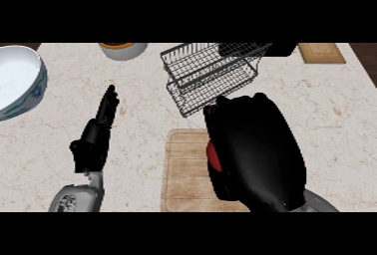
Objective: Pick the tomato from the cutting board and place it in the tiered basket
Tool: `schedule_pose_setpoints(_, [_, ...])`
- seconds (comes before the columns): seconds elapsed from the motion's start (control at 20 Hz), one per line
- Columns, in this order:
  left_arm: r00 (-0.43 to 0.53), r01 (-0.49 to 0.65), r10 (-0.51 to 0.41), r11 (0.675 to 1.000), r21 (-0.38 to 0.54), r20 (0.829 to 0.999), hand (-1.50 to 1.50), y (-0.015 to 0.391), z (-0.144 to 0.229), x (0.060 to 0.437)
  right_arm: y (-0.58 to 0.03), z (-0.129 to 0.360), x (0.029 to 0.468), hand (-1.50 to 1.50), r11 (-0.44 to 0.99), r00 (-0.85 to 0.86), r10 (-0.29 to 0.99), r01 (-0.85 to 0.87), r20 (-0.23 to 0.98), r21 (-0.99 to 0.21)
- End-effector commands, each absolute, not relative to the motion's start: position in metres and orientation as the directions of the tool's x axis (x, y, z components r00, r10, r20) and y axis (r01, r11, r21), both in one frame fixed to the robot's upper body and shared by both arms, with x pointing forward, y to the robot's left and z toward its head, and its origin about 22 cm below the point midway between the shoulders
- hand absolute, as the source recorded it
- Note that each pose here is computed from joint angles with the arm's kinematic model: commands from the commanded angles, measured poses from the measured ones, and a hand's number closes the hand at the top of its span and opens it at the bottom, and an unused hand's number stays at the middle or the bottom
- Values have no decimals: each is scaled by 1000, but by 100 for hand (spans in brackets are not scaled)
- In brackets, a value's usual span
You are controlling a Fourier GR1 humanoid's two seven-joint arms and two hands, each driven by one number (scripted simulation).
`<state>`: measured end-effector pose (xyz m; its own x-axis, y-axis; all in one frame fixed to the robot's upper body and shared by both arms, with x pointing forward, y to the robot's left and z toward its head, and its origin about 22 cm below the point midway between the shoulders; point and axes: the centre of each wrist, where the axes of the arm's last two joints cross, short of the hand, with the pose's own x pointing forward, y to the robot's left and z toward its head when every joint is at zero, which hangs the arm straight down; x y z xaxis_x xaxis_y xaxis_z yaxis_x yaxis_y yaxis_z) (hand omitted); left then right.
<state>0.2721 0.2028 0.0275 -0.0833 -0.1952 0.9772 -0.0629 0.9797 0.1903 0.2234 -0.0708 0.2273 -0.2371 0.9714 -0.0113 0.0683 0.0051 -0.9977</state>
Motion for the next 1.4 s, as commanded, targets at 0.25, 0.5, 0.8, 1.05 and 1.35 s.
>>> schedule_pose_setpoints(0.25, [-99,-52,-192,981,188,976,0,194,27,275,-92,309,260,150,188,-200,965,59,172,-980])
schedule_pose_setpoints(0.5, [-105,-55,-200,979,195,974,0,195,38,268,-81,314,269,150,342,-212,917,-15,337,-940])
schedule_pose_setpoints(0.8, [-85,-60,-192,980,188,978,0,204,32,275,-60,313,303,150,321,-163,937,55,308,-946])
schedule_pose_setpoints(1.05, [-90,-49,-191,981,187,977,0,198,19,264,-46,305,339,150,232,-138,966,93,218,-968])
schedule_pose_setpoints(1.35, [-105,-49,-188,982,184,977,0,187,21,262,-79,276,383,150,150,-115,984,102,138,-983])
